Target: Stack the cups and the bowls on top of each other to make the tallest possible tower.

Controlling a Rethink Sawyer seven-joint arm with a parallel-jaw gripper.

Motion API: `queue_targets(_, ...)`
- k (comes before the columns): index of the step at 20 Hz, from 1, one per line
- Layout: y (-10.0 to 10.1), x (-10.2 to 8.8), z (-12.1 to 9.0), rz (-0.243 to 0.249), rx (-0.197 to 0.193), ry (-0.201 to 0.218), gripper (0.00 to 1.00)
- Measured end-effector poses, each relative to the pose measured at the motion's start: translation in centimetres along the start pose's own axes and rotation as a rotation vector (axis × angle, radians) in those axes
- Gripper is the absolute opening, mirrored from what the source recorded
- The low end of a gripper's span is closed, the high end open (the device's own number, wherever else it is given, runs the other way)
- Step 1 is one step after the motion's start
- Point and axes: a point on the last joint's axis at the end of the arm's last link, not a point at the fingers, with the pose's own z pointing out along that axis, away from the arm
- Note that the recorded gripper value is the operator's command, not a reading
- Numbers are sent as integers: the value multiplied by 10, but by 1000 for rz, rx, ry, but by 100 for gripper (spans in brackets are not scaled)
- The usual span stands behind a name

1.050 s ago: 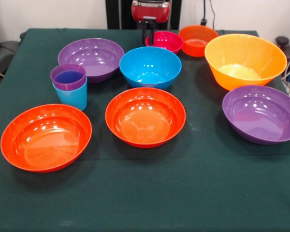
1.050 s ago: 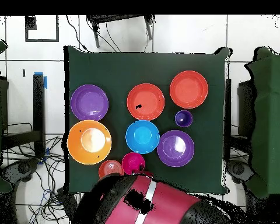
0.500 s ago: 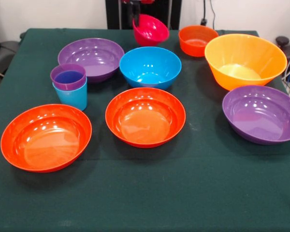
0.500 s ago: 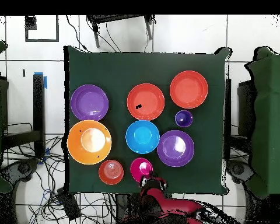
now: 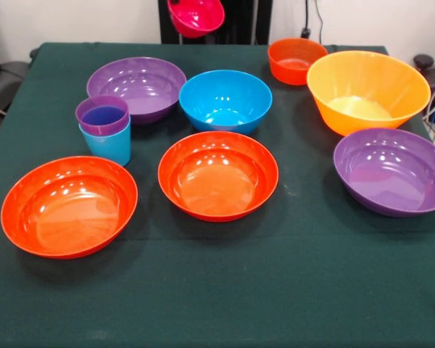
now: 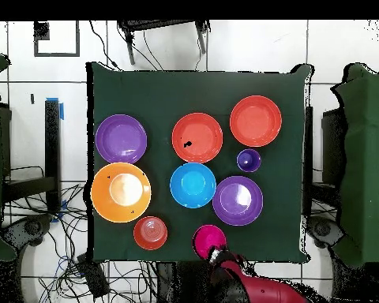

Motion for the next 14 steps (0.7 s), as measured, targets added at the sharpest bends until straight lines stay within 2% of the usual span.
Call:
queue_targets(3, 0, -7, -6, 0, -12, -9, 0)
queue_targets(7, 5, -22, -15, -8, -66, -42, 0)
queue_targets(9, 10, -37, -22, -23, -128, -78, 0)
queue_targets(14, 19, -64, -34, -58, -229, -136, 0)
